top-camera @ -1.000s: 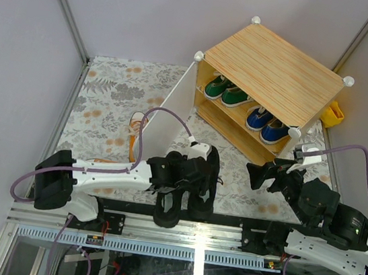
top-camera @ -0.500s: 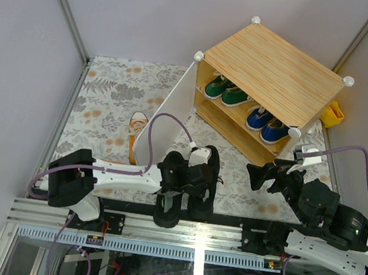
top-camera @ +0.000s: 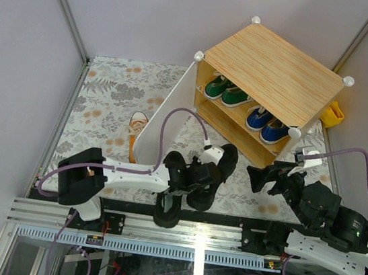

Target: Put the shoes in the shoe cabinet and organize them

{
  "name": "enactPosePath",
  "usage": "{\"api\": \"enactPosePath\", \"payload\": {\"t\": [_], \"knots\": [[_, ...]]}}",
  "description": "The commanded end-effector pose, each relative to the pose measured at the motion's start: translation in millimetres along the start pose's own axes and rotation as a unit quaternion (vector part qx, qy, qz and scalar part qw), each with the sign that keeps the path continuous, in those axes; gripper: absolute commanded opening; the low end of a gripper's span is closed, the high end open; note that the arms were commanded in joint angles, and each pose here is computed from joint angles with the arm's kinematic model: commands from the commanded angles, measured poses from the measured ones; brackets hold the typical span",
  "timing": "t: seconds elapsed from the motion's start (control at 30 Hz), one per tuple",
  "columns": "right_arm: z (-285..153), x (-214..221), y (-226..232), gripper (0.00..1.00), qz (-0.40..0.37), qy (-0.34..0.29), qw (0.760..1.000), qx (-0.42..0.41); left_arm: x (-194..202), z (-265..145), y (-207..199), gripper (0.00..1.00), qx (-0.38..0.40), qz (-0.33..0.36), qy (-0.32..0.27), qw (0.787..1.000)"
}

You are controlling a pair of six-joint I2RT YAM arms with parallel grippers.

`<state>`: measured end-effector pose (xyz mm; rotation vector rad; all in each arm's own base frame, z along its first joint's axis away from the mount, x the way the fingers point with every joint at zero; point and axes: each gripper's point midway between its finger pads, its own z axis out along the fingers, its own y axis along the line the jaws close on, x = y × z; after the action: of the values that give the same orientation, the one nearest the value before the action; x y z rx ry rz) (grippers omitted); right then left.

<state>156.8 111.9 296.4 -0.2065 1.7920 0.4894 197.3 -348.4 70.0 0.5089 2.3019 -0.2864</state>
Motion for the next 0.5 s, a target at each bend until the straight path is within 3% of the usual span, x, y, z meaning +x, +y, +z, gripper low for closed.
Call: {"api": "enactPosePath", "payload": {"t": [0.0, 0.3, 0.47], "knots": [[4, -1, 13, 0.99, 0.014, -0.001, 1.000, -0.021, -76, -1, -5, 0.00, 0.002, 0.004, -0.123, 0.992], [20, 15, 26, 0.99, 0.003, 0.023, 0.999, -0.026, -112, 23, 23, 0.01, -0.010, -0.010, -0.159, 0.987], [26, 24, 32, 0.99, 0.002, 0.036, 0.999, -0.030, -137, 47, 38, 0.11, -0.011, 0.015, -0.178, 0.984]]}}
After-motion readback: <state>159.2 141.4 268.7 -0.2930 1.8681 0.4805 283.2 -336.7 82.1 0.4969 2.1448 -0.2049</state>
